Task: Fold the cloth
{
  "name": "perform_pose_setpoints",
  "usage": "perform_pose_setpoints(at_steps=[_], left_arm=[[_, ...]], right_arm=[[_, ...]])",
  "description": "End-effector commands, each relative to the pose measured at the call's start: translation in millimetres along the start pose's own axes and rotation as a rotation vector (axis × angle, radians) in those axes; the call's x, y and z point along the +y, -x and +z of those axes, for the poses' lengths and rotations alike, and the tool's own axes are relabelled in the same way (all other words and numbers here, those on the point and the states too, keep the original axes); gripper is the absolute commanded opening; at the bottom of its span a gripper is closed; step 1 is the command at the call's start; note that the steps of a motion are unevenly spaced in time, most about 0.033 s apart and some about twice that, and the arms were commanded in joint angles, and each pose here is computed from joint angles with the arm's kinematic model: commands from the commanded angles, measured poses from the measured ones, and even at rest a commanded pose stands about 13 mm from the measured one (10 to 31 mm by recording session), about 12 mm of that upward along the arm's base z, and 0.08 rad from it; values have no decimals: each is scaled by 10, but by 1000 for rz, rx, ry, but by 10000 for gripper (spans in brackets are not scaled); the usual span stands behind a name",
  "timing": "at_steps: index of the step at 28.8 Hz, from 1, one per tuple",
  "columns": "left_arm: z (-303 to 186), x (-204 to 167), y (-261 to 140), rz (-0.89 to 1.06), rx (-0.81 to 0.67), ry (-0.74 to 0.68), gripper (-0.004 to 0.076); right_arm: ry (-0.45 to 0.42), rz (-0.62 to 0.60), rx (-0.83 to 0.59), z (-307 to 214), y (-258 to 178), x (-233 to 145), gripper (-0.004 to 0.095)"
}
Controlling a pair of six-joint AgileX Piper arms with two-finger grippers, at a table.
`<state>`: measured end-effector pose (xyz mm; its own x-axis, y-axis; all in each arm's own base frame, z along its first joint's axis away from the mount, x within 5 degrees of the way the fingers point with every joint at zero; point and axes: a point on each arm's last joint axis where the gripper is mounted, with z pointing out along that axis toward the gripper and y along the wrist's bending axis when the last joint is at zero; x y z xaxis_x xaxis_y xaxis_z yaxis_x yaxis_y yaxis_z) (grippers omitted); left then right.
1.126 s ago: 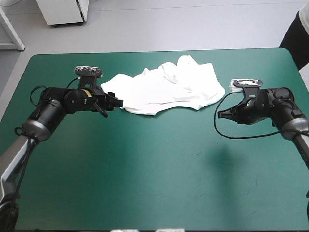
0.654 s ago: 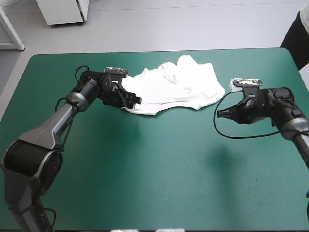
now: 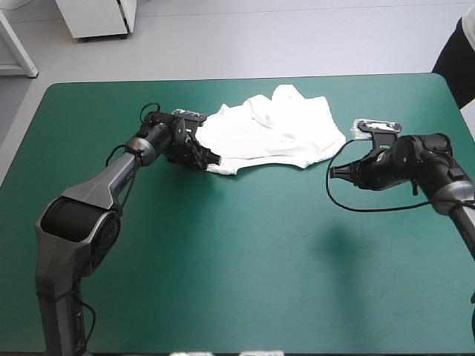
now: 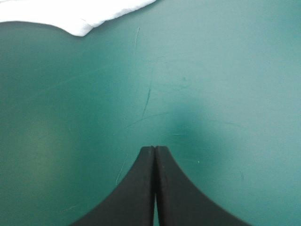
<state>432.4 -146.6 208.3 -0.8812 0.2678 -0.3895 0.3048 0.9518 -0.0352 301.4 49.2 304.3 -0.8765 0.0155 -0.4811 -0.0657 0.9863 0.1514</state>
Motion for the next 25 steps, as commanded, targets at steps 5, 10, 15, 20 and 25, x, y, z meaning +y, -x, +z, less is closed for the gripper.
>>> perform_pose_setpoints(at_steps=[5, 10, 15, 20, 25], left_arm=[[-93, -53, 62, -1, -51, -39, -10], [-93, -53, 55, -1, -43, -39, -10], [-92, -53, 48, -1, -36, -39, -10], [-92, -53, 46, -1, -33, -39, -10], [-92, -53, 46, -1, -33, -39, -10]], right_arm=[[13, -48, -78, -113, 90, 35, 39], [12, -56, -22, 5, 183, 41, 423], [32, -49, -34, 88, 484, 90, 603], [41, -51, -29, 274, 800, 122, 536], [43, -35, -29, 586, 990, 118, 536]])
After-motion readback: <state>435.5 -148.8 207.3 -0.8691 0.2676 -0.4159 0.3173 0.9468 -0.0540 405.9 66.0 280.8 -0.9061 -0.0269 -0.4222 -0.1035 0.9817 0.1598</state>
